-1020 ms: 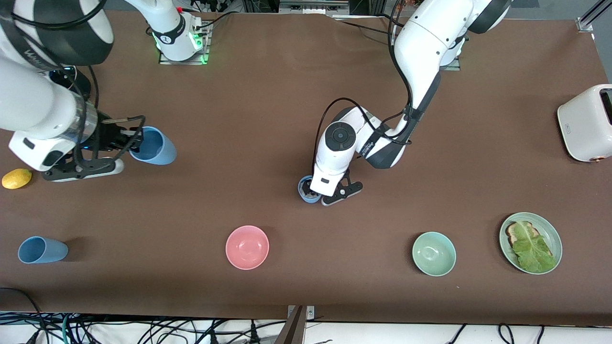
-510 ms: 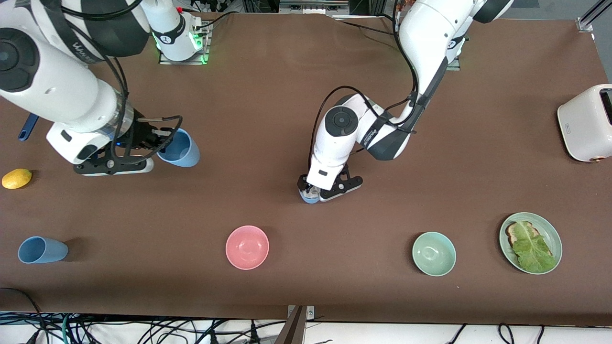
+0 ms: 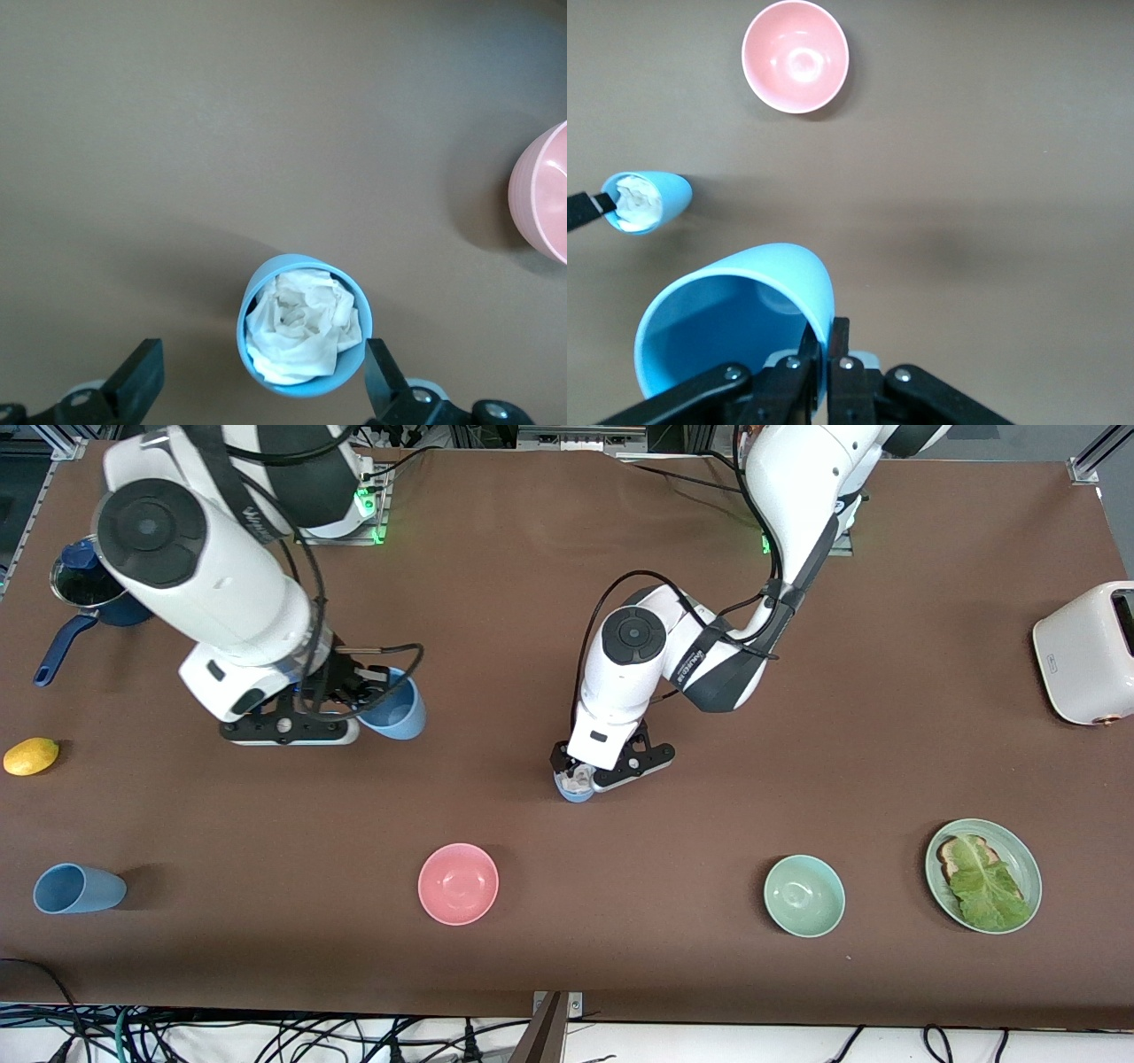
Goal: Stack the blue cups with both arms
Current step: 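Carry the blue cup with the right gripper while the left gripper releases, then lower the blue cup onto the tissue cup while the left gripper withdraws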
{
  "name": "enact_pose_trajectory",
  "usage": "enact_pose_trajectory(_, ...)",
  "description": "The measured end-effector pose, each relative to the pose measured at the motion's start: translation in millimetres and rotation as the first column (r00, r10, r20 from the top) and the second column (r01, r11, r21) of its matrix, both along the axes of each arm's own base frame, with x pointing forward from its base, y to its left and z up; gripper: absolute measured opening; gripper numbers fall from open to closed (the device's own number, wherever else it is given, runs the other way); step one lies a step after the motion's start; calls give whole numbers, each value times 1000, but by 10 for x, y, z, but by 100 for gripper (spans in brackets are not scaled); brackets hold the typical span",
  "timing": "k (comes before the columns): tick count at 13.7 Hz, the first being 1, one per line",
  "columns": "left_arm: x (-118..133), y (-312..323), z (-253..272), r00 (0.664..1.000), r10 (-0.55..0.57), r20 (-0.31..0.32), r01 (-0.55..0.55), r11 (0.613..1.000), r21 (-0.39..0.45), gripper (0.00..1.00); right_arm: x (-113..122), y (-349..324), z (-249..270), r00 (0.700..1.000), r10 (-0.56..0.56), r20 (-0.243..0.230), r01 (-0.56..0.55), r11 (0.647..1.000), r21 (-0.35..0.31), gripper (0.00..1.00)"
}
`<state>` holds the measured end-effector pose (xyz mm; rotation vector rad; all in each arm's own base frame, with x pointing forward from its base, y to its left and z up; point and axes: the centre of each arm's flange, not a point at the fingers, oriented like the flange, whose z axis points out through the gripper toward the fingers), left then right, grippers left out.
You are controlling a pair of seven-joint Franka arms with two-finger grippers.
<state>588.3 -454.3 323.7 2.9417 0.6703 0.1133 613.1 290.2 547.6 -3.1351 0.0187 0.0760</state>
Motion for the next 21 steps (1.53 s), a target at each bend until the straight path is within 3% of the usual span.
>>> enact_pose_trajectory(3,-40,122,500,997,-66,-41,66,998,-10,100,-20,193,-75,1000,-12,15,12,1000,6,5)
enact_pose_trajectory(10,114,1139,1621,975,-206,-84,208,978,11,100,-58,436,-158,999,-33,36,32,999,18,5)
enact_pose_trajectory(16,212,2345,2571,986,-163,-12,164,985,61,100,-274,1472,-828,989,-128,79,124,991,59,5)
enact_pose_trajectory(21,304,3245,2790,989,-150,-8,150,983,105,100,-472,2005,-1375,978,-182,102,178,983,43,5)
